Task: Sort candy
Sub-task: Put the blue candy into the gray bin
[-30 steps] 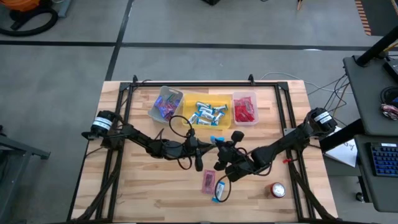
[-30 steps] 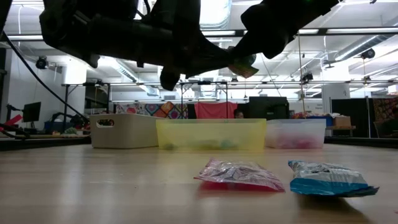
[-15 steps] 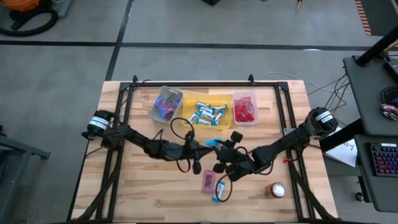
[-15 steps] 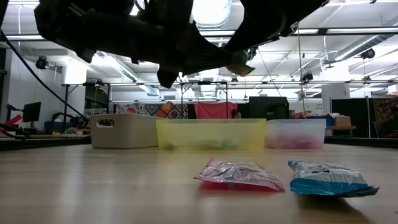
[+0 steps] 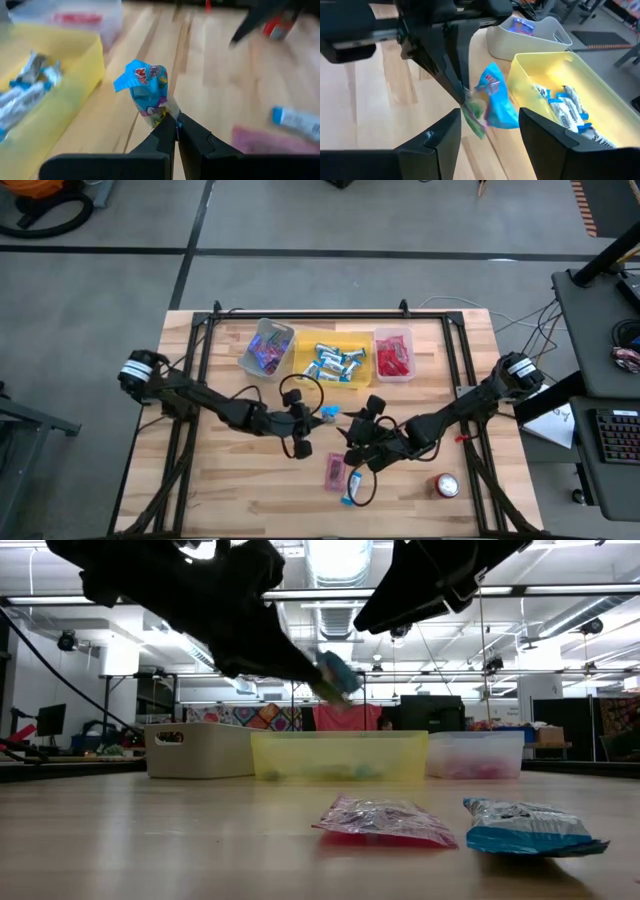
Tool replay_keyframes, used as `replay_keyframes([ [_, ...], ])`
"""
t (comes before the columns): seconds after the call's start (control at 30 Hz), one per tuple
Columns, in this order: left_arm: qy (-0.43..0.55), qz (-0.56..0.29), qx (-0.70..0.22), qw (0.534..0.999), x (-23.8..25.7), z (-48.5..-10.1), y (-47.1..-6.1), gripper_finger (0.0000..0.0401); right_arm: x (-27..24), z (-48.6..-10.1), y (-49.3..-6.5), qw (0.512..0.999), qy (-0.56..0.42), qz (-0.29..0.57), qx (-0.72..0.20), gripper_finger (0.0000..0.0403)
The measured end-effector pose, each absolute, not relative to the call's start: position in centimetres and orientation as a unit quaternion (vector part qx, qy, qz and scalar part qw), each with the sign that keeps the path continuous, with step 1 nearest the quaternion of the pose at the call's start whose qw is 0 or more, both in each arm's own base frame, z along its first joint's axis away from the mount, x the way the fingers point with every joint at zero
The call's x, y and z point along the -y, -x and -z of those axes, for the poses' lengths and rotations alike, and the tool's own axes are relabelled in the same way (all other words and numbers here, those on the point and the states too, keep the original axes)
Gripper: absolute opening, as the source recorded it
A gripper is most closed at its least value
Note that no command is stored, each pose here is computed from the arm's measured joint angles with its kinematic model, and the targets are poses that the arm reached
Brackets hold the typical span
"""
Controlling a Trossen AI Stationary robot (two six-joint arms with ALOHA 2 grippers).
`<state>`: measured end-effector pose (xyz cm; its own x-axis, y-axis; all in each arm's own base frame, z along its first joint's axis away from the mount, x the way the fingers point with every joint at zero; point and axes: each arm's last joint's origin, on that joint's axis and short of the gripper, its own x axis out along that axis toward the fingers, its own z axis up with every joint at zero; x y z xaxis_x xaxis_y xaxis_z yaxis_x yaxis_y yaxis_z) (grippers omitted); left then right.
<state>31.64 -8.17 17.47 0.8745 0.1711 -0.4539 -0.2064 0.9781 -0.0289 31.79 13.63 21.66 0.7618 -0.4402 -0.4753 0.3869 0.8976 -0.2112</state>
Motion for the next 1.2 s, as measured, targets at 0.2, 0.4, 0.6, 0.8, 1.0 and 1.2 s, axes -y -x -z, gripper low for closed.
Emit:
replay_keyframes([
  [0.2,0.023,-0.119,-0.275,0.954,7.7,-18.4,-30.3,0.0000,-13.6,-21.7,-31.7,0.938,0.042,0.215,-0.269,0.0192],
  [0.4,-0.035,-0.227,-0.336,0.914,5.7,-22.4,-27.6,0.0000,-13.6,-21.8,-31.6,0.937,0.043,0.216,-0.271,0.0192],
  [0.6,-0.061,-0.342,-0.420,0.839,1.3,-25.7,-24.2,0.0000,-13.6,-21.8,-31.6,0.937,0.043,0.217,-0.270,0.0192],
  [0.8,-0.008,-0.396,-0.468,0.790,-4.1,-25.2,-22.7,0.0000,-13.6,-21.8,-31.6,0.937,0.039,0.218,-0.269,0.0192],
  [1.0,0.004,-0.421,-0.511,0.750,-8.2,-23.8,-22.3,0.0000,-13.6,-21.8,-31.6,0.937,0.039,0.218,-0.270,0.0192],
  [1.2,0.000,-0.406,-0.535,0.741,-10.4,-22.8,-22.6,0.0000,-13.6,-21.7,-31.6,0.937,0.035,0.220,-0.270,0.0192],
])
